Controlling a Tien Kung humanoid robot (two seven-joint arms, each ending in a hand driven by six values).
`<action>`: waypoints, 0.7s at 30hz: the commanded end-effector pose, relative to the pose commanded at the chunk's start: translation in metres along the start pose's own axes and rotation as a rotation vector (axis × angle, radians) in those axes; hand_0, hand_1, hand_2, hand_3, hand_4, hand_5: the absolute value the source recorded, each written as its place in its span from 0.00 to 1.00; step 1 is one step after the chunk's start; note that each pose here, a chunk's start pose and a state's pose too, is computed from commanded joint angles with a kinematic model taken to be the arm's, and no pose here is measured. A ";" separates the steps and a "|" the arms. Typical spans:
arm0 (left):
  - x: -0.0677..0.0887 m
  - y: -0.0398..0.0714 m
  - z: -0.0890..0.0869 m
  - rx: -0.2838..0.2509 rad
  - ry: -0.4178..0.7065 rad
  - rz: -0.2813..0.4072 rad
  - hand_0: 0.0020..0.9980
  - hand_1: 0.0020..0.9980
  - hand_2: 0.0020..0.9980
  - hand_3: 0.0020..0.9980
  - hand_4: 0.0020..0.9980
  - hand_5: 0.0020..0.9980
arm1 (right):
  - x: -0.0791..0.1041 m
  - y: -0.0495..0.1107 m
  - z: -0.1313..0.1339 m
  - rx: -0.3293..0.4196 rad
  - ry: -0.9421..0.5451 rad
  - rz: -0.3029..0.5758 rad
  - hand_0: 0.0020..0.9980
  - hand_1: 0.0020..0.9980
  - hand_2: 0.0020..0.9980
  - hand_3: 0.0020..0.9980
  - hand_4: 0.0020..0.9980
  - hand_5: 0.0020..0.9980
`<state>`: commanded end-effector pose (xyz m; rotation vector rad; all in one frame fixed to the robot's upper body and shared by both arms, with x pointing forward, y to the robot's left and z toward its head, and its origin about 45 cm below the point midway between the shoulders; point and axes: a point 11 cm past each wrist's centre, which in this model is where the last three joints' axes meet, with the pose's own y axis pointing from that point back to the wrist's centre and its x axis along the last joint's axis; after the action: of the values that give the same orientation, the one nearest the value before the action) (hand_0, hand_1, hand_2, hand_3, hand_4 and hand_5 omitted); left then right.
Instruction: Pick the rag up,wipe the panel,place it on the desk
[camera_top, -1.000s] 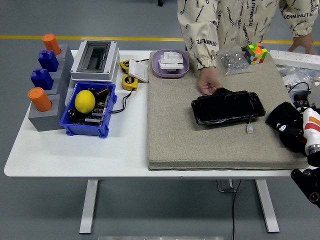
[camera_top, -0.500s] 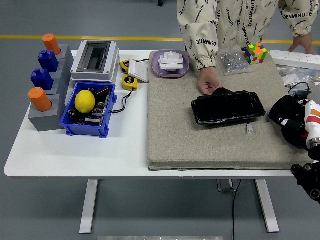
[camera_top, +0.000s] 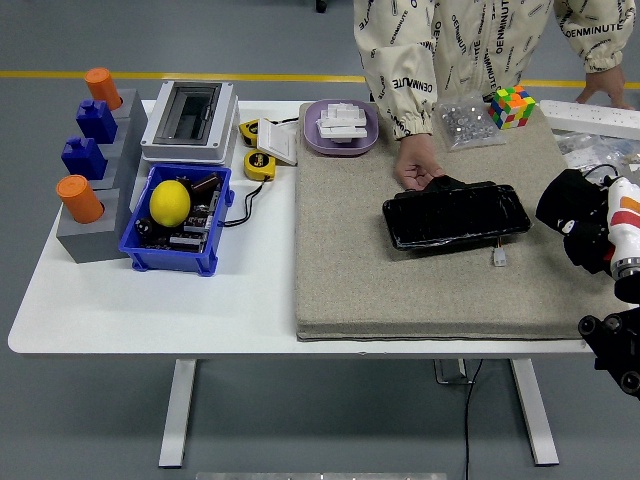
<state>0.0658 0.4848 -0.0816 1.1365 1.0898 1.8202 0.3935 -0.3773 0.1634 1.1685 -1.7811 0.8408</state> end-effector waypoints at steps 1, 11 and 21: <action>0.000 0.000 0.000 0.000 0.001 0.000 0.61 0.64 0.66 0.56 0.63 0.44 | 0.001 0.000 -0.001 0.001 -0.003 0.001 0.29 0.41 0.44 0.47 0.96 0.06; -0.001 0.000 -0.001 0.001 0.003 -0.001 0.61 0.64 0.66 0.56 0.63 0.44 | 0.005 0.008 -0.041 0.050 -0.101 0.003 0.29 0.41 0.44 0.46 0.96 0.05; -0.001 0.000 0.002 -0.003 0.000 -0.002 0.61 0.64 0.66 0.56 0.63 0.44 | -0.014 0.010 -0.057 0.046 -0.150 -0.044 0.29 0.41 0.44 0.46 0.96 0.05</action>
<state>0.0678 0.4842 -0.0815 1.1335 1.0878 1.8200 0.4029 -0.3191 0.1747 1.3263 -1.8577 0.7889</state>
